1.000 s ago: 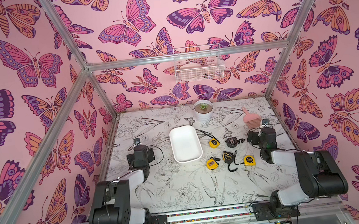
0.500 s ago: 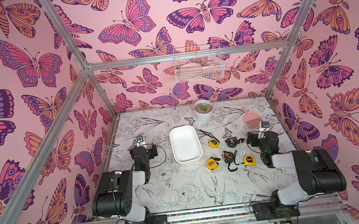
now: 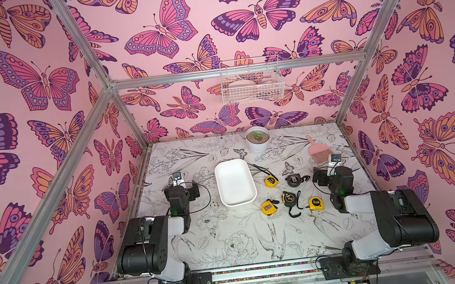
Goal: Take the tape measure out of the storage box
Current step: Reset both arms
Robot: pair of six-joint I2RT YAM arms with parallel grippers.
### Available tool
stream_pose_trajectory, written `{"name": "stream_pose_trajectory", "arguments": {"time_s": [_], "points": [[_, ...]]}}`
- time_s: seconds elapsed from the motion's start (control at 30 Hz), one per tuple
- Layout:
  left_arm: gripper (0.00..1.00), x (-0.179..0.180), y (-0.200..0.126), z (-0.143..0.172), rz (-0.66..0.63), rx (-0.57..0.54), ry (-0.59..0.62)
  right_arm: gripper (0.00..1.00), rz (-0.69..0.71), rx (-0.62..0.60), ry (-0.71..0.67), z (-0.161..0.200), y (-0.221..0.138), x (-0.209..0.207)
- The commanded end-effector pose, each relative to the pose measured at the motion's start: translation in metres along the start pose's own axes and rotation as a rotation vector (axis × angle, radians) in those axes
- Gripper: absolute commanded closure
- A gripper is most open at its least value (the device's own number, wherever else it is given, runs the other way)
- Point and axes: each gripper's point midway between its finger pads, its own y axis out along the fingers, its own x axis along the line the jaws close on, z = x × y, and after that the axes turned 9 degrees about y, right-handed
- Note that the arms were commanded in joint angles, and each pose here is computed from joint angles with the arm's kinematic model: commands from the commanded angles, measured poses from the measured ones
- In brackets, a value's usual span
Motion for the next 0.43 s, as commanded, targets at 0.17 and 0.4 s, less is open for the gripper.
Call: {"name": "stream_pose_trajectory", "arguments": {"time_s": [0.17, 0.4], "points": [[0.0, -0.0026, 0.0013, 0.0039, 0.037, 0.01, 0.001, 0.01, -0.013, -0.03, -0.002, -0.0134, 0.0016, 0.0028], [0.0, -0.0015, 0.001, 0.0036, 0.033, 0.007, 0.0, 0.01, -0.014, -0.032, 0.002, -0.0137, 0.0012, 0.0016]]}}
